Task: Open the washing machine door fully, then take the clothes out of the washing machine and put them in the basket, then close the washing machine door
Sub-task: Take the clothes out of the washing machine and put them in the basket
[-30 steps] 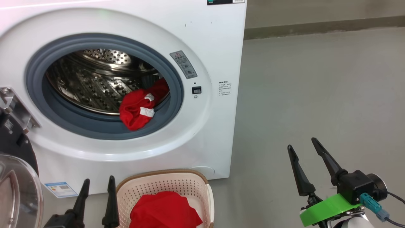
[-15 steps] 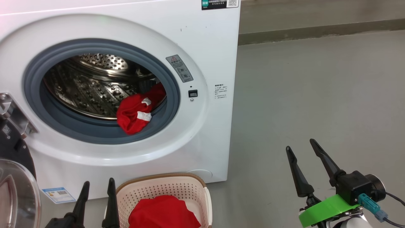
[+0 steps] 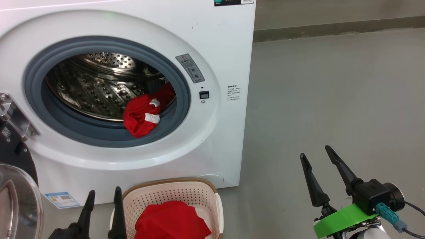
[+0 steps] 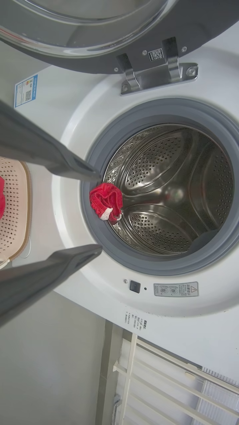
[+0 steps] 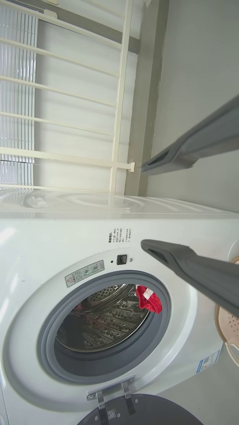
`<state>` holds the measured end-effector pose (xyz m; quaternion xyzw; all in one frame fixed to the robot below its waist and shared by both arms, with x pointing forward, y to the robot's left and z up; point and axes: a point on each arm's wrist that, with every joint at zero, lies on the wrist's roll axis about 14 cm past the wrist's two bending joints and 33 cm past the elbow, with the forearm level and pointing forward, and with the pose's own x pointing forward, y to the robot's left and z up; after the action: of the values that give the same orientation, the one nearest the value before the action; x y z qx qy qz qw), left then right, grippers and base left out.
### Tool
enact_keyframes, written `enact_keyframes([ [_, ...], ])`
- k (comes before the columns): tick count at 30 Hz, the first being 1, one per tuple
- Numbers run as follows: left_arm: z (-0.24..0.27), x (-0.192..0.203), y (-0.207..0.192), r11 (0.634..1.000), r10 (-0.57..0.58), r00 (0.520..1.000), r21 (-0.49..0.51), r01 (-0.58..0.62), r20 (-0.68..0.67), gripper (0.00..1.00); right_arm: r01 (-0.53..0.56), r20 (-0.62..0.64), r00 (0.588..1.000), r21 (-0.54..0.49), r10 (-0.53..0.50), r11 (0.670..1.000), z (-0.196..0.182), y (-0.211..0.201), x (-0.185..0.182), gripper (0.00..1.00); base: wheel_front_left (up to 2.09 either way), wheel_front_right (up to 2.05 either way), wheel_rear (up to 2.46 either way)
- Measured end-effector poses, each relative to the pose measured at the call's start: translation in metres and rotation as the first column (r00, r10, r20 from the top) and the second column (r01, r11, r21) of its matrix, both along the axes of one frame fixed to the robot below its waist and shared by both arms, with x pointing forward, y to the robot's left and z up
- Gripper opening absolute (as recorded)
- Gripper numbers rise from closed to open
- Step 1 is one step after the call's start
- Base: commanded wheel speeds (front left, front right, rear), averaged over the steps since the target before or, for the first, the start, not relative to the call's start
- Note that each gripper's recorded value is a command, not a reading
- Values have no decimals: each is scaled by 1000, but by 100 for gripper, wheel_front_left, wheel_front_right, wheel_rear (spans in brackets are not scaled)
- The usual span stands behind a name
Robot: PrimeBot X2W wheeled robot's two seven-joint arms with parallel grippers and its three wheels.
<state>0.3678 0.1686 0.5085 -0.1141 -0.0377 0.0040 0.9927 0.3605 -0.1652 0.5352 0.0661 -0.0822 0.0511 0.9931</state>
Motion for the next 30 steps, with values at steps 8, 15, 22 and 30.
enact_keyframes([
  [8, -7, 4, 0, 1000, 4, 1000, -22, -4, -23, 100, -1, -21, 1000, 1, 1, 1000, -7, 0, 3, 100, 0, 0, 0],
  [15, -5, 20, -2, 999, 0, 1000, -35, -1, -16, 100, -1, -50, 999, 1, 2, 1000, -17, 0, 8, 100, 0, 0, 0],
  [22, 2, 58, -6, 999, -17, 1000, -36, 17, 4, 100, -15, -64, 998, -4, 14, 1000, -22, 4, 30, 100, 0, 0, 0],
  [30, 0, 101, -2, 999, -22, 1000, -26, 22, 4, 100, -14, -80, 997, -10, 14, 1000, -31, 4, 55, 100, 0, 0, 0],
])
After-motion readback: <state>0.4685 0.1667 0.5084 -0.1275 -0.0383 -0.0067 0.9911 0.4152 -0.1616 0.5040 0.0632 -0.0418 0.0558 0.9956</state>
